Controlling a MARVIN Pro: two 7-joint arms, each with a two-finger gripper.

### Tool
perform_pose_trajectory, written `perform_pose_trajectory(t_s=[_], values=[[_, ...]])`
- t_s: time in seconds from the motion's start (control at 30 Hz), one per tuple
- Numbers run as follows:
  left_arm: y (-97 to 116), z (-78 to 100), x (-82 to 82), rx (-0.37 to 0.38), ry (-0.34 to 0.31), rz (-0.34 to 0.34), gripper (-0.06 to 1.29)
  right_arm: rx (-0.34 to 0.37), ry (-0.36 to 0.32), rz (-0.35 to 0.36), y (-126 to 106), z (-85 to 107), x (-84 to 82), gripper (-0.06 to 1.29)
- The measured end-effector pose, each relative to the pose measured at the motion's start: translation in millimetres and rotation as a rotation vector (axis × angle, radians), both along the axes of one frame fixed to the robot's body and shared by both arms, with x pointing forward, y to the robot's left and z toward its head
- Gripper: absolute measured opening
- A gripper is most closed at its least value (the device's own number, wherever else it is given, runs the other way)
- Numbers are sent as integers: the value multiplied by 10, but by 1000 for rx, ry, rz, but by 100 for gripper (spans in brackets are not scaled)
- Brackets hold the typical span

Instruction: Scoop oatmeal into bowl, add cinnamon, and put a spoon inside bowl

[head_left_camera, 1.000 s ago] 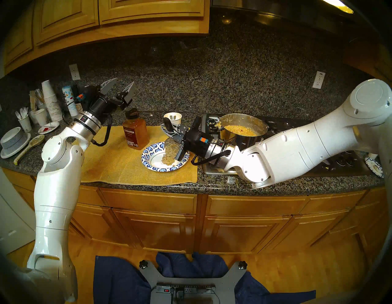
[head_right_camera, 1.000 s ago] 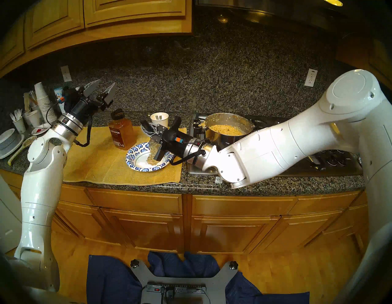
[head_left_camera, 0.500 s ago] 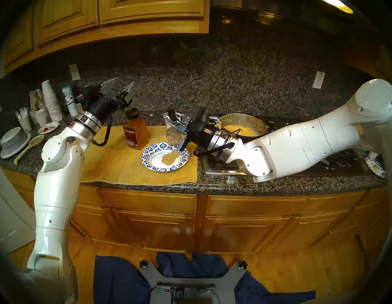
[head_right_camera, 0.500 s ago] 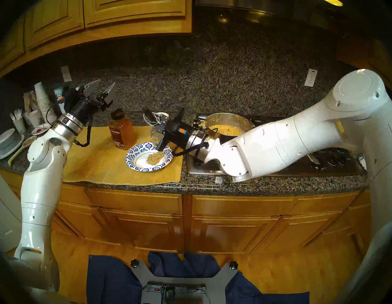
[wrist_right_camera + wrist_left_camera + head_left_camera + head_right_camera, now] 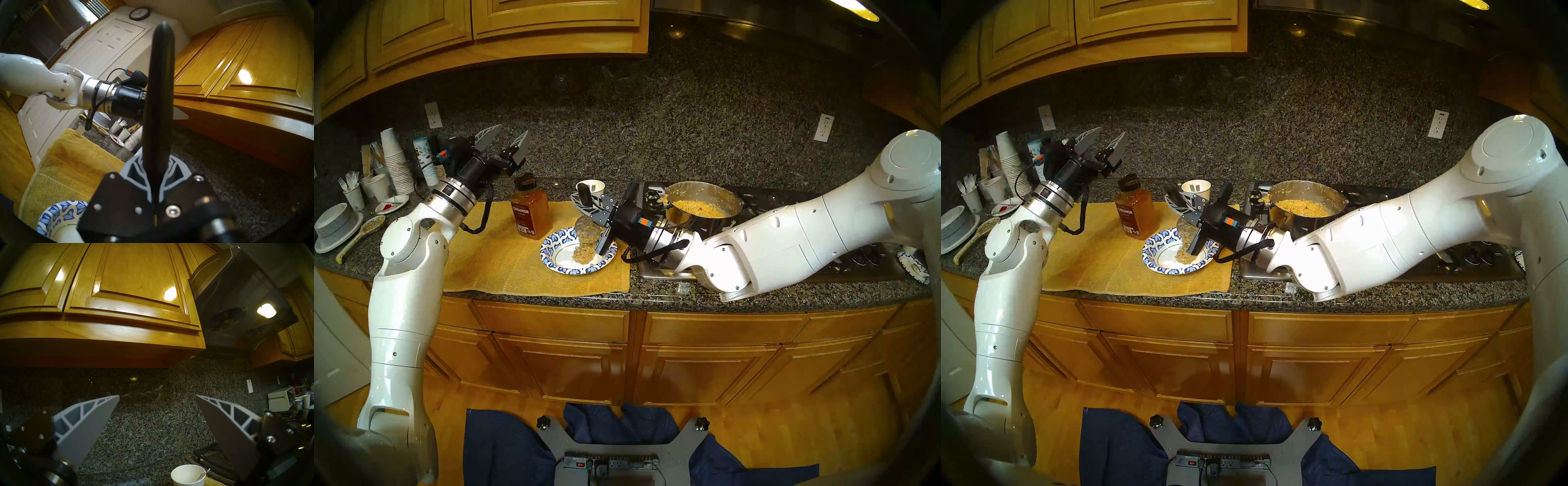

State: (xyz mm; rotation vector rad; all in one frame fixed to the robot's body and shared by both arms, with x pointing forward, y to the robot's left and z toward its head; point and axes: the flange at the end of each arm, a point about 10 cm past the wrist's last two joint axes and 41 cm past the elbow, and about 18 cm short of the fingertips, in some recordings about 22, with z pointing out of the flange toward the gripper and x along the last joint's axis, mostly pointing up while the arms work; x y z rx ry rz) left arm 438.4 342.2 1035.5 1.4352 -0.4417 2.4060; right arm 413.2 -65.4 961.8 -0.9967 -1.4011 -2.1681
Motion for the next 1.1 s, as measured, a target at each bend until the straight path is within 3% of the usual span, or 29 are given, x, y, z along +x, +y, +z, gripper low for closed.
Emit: perform_pose_trajectory(t_s=[0.4,0.87,1.1], values=[[0,0,0,0,0,0,121,-35,-1,11,25,-122,-23,-3],[0,0,0,0,0,0,121,3,-50,-13,-24,108,111,-3],[0,0,0,0,0,0,121,41,23,-14,-25,126,47,-3]])
